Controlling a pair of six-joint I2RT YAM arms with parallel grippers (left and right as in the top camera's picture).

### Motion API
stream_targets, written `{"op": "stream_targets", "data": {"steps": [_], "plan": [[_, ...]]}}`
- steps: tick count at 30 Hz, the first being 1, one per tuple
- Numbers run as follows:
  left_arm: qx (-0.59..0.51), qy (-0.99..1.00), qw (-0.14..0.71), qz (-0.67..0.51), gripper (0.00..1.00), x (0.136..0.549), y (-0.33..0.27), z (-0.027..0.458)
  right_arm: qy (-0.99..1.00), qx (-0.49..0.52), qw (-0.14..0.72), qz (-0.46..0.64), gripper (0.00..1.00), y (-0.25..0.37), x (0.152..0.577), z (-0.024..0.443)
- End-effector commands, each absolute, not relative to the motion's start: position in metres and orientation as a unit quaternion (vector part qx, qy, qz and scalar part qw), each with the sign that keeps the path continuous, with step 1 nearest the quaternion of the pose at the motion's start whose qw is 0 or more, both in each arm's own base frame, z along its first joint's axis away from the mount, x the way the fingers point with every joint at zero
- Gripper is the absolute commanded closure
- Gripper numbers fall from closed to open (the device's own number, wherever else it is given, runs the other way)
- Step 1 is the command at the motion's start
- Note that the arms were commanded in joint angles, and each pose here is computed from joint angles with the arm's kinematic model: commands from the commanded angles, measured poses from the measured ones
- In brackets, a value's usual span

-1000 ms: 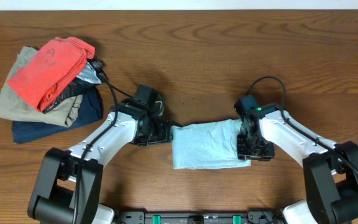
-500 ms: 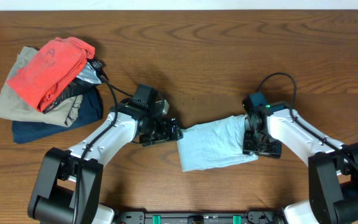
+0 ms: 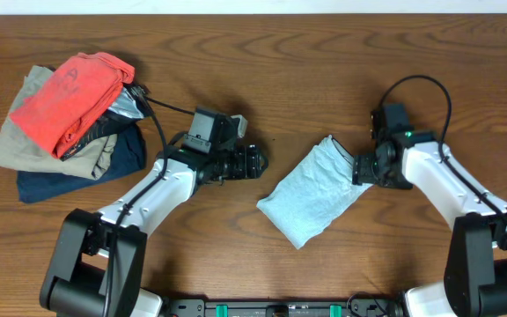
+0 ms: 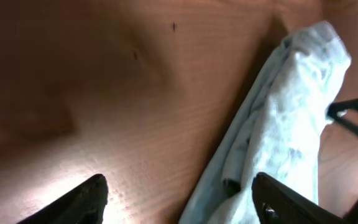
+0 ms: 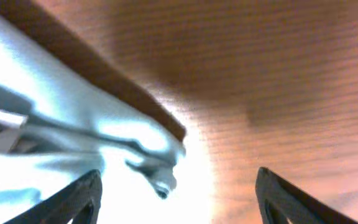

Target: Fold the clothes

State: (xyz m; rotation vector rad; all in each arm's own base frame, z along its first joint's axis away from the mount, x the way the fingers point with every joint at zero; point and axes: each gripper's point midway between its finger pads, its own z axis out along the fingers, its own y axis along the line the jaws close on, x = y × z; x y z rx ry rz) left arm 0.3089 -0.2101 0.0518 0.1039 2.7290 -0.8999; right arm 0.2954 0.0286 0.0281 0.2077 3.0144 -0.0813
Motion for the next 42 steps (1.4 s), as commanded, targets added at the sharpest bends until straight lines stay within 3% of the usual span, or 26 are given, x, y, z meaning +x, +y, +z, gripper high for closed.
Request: {"op": "stream_targets", "data": {"steps": [1,3,8,14,23,29,32,35,36,38,39,40,42], "plan": [[0.053,0.942,0.126,-0.308,0.28,0.302,-0.219,0.051,0.994,0.057,0.083,-0.03,0.21,0.026,0.31,0.06],[0.068,0.94,0.124,-0.312,0.28,0.298,-0.226,0.052,0.994,0.08,0.073,-0.029,0.18,0.025,0.303,0.073],[0.135,0.918,0.165,-0.336,0.1,0.303,-0.246,0.064,0.995,0.086,0.04,-0.005,0.17,0.032,0.279,0.085],[0.154,0.894,0.186,-0.377,0.09,0.32,-0.267,0.078,0.996,0.086,0.015,0.001,0.15,0.034,0.268,0.085],[0.155,0.894,0.138,-0.398,0.09,0.337,-0.289,0.047,0.996,0.085,0.001,0.014,0.15,0.039,0.261,0.085],[0.162,0.899,0.095,-0.395,0.1,0.322,-0.308,0.018,0.996,0.085,-0.002,0.013,0.14,0.039,0.26,0.085],[0.178,0.9,0.072,-0.392,0.29,0.304,-0.321,0.006,0.996,0.085,-0.002,0.013,0.14,0.039,0.26,0.085],[0.199,0.895,0.066,-0.393,0.41,0.29,-0.335,0.005,0.996,0.084,-0.002,0.012,0.14,0.039,0.26,0.085],[0.204,0.893,0.068,-0.395,0.5,0.289,-0.338,0.006,0.996,0.084,-0.001,0.011,0.14,0.038,0.26,0.085],[0.209,0.891,0.072,-0.396,0.8,0.288,-0.341,0.007,0.996,0.084,-0.001,0.011,0.14,0.038,0.26,0.085],[0.209,0.891,0.075,-0.396,0.88,0.289,-0.341,0.007,0.996,0.084,-0.001,0.011,0.14,0.038,0.26,0.085],[0.208,0.891,0.078,-0.395,0.94,0.292,-0.341,0.008,0.996,0.084,-0.001,0.011,0.14,0.038,0.26,0.085],[0.202,0.892,0.084,-0.396,0.94,0.299,-0.337,0.011,0.996,0.084,0.0,0.005,0.14,0.036,0.26,0.085]]}}
